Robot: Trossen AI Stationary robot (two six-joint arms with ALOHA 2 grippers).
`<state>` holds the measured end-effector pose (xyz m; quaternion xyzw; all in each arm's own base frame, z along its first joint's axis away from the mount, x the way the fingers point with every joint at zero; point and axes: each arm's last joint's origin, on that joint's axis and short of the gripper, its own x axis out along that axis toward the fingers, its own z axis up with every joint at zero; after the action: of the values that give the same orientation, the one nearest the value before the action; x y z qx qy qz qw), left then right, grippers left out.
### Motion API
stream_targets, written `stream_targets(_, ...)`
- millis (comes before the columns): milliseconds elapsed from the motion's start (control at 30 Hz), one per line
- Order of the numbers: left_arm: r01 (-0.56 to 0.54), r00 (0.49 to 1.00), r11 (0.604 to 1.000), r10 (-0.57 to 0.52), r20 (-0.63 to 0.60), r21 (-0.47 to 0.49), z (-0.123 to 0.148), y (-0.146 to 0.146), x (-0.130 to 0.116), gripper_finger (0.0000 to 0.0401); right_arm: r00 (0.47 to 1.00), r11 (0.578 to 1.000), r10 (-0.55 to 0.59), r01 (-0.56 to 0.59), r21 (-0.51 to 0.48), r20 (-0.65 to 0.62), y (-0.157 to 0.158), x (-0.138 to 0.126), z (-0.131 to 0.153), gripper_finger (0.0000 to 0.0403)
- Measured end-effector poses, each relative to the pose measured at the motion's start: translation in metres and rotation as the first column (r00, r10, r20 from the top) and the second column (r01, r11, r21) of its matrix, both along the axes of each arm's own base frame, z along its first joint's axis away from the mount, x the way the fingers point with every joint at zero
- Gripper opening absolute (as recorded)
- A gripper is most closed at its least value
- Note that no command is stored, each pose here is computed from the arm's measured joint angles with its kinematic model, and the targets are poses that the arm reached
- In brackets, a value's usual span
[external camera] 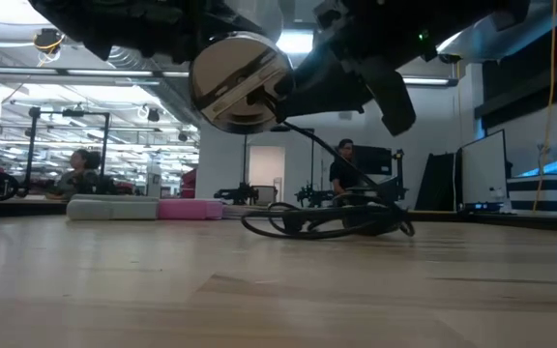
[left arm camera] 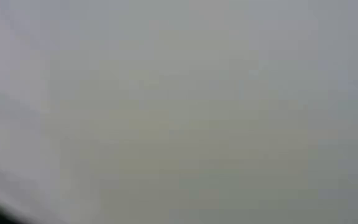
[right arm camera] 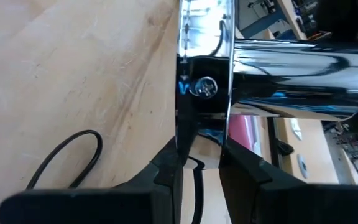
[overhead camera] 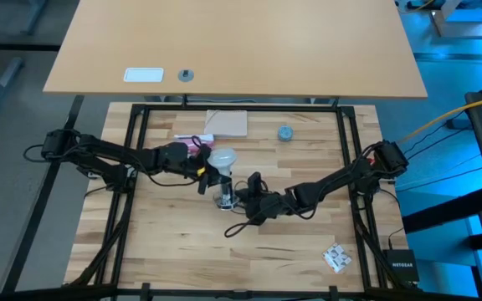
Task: Screw lightbulb
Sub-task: Insert the white lightbulb into the desk lamp
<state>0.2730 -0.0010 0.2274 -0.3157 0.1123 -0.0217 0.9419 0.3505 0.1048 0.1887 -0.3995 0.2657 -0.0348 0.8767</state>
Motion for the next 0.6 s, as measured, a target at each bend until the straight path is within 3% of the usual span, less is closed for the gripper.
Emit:
stream_targets(400, -0.05, 0.993, 0.989, 0.035, -0.113, -0.14, -0.009, 0.002, -0.002, 0.0153, 0.997, 0.996, 0.075, -0.074, 0.046, -0.026, 0.002, 0.0, -0.002, 0.008)
stream_targets(600, -0.07, 0.988, 0.985, 0.046, -0.149, -0.16, -0.011, 0.002, -0.003, 0.0153, 0.997, 0.996, 0.077, -0.076, 0.047, -0.026, 0.002, 0.0, -0.002, 0.0079)
